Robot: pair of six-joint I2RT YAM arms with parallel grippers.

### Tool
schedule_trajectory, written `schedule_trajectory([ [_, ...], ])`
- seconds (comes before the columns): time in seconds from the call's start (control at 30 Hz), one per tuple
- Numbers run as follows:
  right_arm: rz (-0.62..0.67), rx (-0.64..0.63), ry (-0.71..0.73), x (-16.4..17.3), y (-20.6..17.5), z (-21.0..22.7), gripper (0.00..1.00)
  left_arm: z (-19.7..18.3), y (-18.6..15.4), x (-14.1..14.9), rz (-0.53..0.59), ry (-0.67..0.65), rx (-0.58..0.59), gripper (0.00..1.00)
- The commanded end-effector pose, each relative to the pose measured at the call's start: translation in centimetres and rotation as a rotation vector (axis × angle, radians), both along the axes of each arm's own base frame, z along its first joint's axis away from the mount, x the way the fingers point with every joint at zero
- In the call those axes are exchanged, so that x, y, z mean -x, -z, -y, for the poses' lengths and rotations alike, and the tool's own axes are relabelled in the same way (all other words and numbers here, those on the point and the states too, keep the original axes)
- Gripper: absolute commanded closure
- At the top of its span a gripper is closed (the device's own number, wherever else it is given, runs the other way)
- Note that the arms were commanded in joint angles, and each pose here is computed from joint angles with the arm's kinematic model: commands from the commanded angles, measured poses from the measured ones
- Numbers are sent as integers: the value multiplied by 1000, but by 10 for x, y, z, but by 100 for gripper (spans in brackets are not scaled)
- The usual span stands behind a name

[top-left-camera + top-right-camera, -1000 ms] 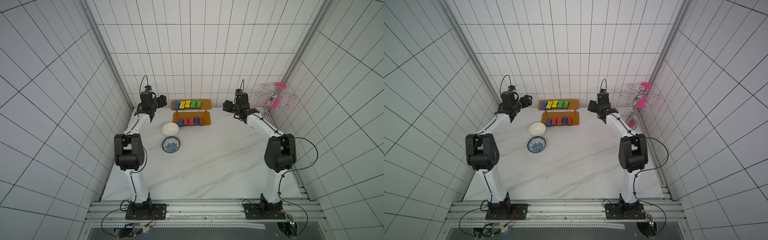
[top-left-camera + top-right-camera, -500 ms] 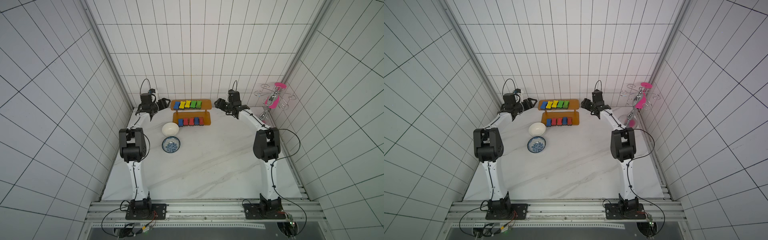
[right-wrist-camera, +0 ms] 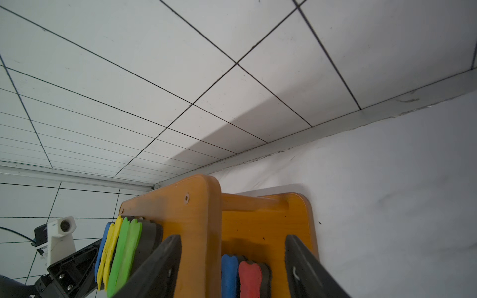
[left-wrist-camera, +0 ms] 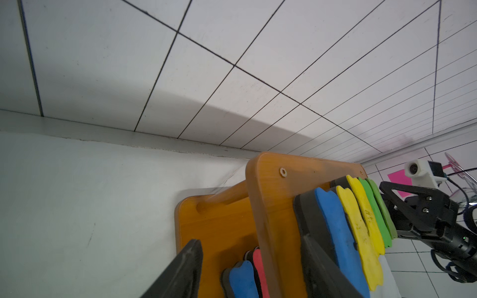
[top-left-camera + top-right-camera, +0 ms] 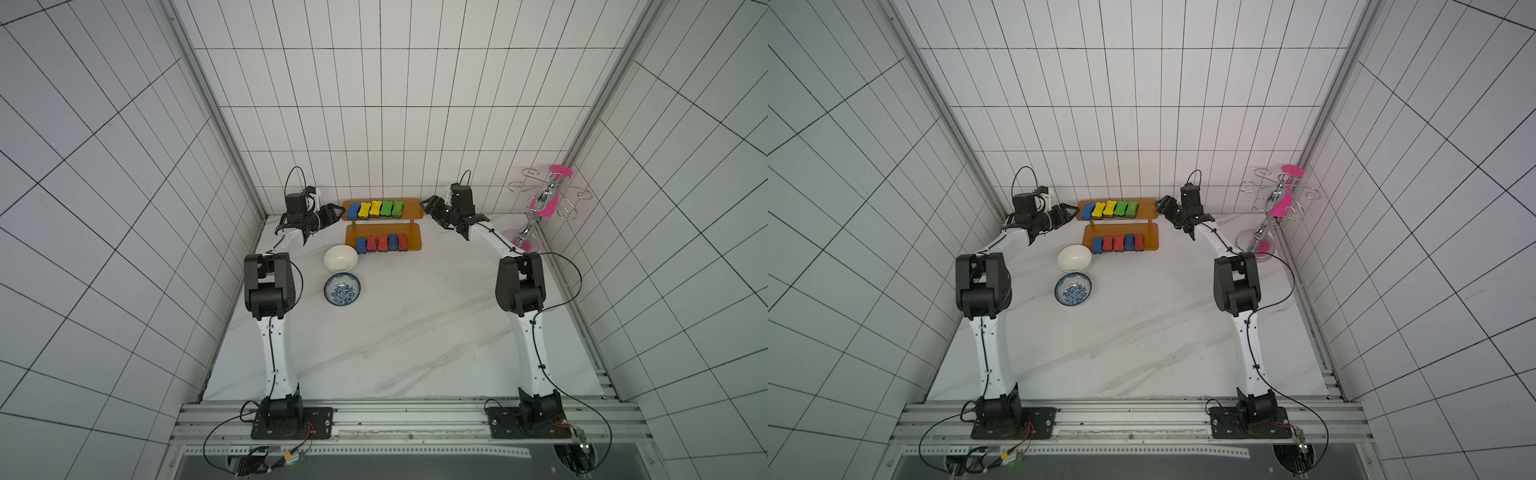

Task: Remove the whiteboard erasers from the shelf
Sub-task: Move the shelf to the center of the board.

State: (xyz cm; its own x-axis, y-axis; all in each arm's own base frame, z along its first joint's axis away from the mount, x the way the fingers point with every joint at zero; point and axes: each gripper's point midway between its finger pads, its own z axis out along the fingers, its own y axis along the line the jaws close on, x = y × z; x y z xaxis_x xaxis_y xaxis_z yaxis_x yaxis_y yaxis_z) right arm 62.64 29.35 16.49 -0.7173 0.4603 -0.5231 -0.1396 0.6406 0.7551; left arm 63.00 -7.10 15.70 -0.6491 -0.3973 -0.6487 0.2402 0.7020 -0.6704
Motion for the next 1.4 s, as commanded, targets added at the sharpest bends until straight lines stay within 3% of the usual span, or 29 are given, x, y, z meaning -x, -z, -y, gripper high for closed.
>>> schedule_trajectory([
  [0.0, 34, -60, -36, -6, -10, -11, 37, 6, -3, -7, 33, 26, 22, 40],
  [0.47, 36, -138, -92, -2, -13, -27, 57, 23, 3, -9, 18, 59, 59, 47],
  [1.13, 9, -122, -83, 24, -14, -9, 84, 69, 3, 13, -12, 115, 28, 78],
  [1.37, -15, -89, -45, 38, -15, 14, 86, 105, 2, 33, -43, 168, 7, 86],
])
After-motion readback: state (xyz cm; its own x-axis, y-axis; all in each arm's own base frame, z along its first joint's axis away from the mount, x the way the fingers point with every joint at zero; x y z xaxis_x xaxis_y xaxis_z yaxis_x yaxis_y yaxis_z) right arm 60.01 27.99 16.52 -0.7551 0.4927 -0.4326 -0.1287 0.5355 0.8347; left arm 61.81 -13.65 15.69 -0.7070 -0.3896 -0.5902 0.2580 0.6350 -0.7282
